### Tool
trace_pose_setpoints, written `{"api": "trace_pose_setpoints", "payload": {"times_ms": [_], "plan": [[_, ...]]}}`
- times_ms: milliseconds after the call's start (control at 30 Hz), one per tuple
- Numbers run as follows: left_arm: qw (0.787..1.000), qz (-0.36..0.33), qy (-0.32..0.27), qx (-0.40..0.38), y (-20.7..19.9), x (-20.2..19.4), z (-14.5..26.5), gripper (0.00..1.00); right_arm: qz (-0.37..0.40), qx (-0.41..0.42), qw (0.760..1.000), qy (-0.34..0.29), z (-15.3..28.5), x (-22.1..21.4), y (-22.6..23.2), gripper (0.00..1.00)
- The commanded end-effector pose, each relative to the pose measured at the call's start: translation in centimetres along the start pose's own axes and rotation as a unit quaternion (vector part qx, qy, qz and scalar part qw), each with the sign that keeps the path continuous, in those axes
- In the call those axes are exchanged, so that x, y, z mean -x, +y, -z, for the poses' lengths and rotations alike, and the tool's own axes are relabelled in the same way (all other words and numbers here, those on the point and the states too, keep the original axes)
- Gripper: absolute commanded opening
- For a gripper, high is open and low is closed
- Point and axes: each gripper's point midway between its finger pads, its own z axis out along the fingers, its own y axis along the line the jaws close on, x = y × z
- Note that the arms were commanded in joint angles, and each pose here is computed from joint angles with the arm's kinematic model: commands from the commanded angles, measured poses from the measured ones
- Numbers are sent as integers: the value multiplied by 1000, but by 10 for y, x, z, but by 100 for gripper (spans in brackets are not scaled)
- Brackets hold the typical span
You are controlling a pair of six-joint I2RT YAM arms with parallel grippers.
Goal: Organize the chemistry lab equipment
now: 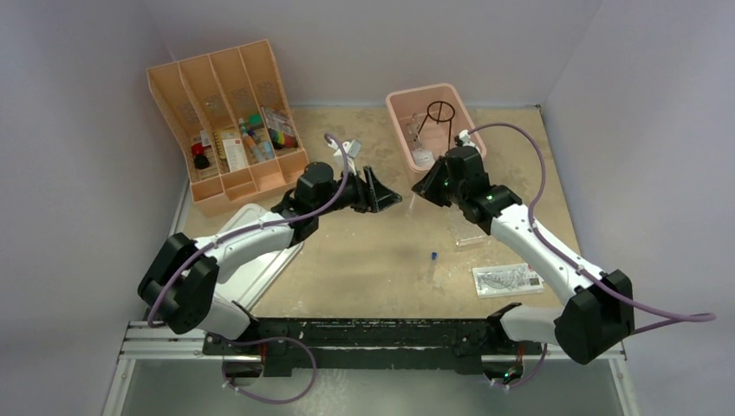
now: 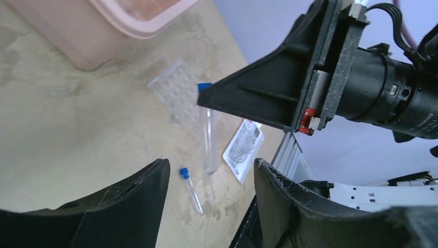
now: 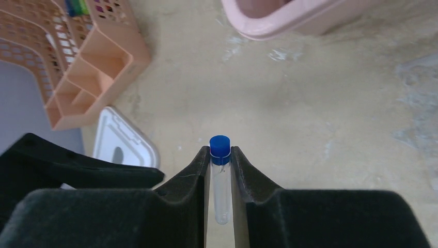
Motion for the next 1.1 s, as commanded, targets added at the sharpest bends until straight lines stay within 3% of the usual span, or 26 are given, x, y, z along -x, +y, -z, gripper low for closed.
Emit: {"api": "trace_pose_setpoints", "payload": {"times_ms": [0, 333, 633, 833, 900, 1000, 1067], "plan": [[995, -15, -39, -93, -49, 19, -12, 57, -45, 93, 994, -27, 20, 29, 51, 20], [998, -26, -19, -52, -31, 7, -25, 44, -63, 129, 989, -34, 32, 40, 66, 20], [996, -38, -6, -79, -40, 5, -28, 29, -66, 139, 988, -23, 32, 39, 67, 21], [995, -49, 4, -85, -40, 1, -28, 10, -65, 142, 988, -22, 30, 40, 69, 22], [995, -61, 7, -84, -41, 2, -27, 0, -62, 140, 988, -20, 30, 40, 67, 26], [992, -95, 21, -74, -39, 1, -25, 0, -33, 149, 988, -6, 33, 37, 66, 47], [989, -126, 36, -67, -38, 0, -21, 0, -20, 135, 990, 16, 36, 37, 58, 54]]}}
